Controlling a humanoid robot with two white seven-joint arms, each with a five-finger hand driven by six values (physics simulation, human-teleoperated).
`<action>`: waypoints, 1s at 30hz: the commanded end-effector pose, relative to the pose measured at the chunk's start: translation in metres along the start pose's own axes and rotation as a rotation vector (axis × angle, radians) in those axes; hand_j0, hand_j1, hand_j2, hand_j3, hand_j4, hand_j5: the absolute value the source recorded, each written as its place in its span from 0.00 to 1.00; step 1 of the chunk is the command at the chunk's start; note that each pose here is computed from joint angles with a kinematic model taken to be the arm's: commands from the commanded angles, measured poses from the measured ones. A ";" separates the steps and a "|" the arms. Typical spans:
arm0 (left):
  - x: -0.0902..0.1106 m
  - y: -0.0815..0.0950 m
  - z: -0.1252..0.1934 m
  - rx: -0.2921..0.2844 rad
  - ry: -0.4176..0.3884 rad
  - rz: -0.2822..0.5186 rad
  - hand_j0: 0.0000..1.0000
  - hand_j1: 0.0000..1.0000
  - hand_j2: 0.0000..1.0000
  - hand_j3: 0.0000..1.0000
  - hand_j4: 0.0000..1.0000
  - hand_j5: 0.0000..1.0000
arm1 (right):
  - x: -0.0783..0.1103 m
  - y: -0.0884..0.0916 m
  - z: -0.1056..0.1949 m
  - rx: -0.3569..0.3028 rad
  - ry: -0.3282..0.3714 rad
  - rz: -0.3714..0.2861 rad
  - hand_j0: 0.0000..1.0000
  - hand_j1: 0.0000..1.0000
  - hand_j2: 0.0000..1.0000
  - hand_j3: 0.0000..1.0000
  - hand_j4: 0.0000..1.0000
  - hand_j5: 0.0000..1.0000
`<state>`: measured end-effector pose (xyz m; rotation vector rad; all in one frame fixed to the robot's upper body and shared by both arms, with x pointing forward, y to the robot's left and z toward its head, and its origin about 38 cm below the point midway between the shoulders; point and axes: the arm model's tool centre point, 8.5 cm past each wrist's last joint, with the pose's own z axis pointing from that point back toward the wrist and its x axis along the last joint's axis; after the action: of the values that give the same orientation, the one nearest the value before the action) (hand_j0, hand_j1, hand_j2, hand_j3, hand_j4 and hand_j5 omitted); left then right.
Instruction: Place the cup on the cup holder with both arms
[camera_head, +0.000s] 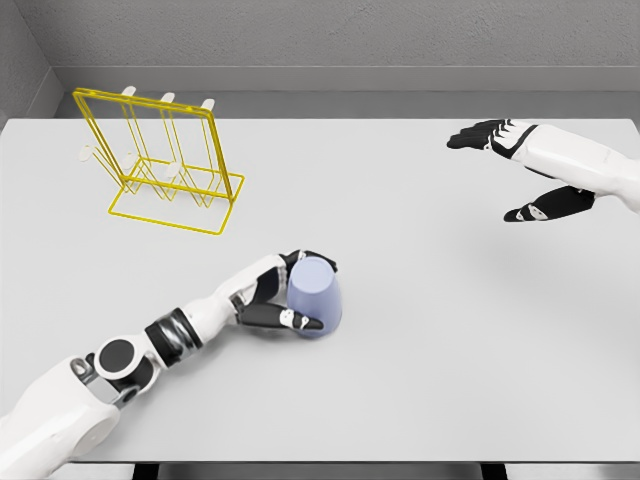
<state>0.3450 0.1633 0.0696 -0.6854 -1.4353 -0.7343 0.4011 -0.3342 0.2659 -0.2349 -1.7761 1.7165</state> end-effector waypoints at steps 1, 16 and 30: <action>0.006 0.004 0.001 0.013 -0.020 -0.001 0.65 0.65 0.65 0.65 0.65 0.65 | 0.000 -0.001 0.001 -0.004 0.001 -0.006 1.00 1.00 1.00 1.00 1.00 1.00; 0.061 0.027 0.022 0.081 -0.156 -0.058 0.65 0.65 0.65 0.65 0.65 0.65 | 0.000 -0.001 0.000 -0.005 0.000 -0.006 1.00 1.00 1.00 1.00 1.00 1.00; 0.102 0.059 0.054 0.128 -0.185 -0.143 0.66 0.66 0.66 0.66 0.66 0.66 | 0.000 -0.001 0.001 -0.005 0.001 -0.005 1.00 1.00 1.00 1.00 1.00 1.00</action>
<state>0.3581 0.2324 0.1700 -0.5790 -1.6932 -0.6963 0.4011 -0.3348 0.2661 -0.2364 -1.7749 1.7165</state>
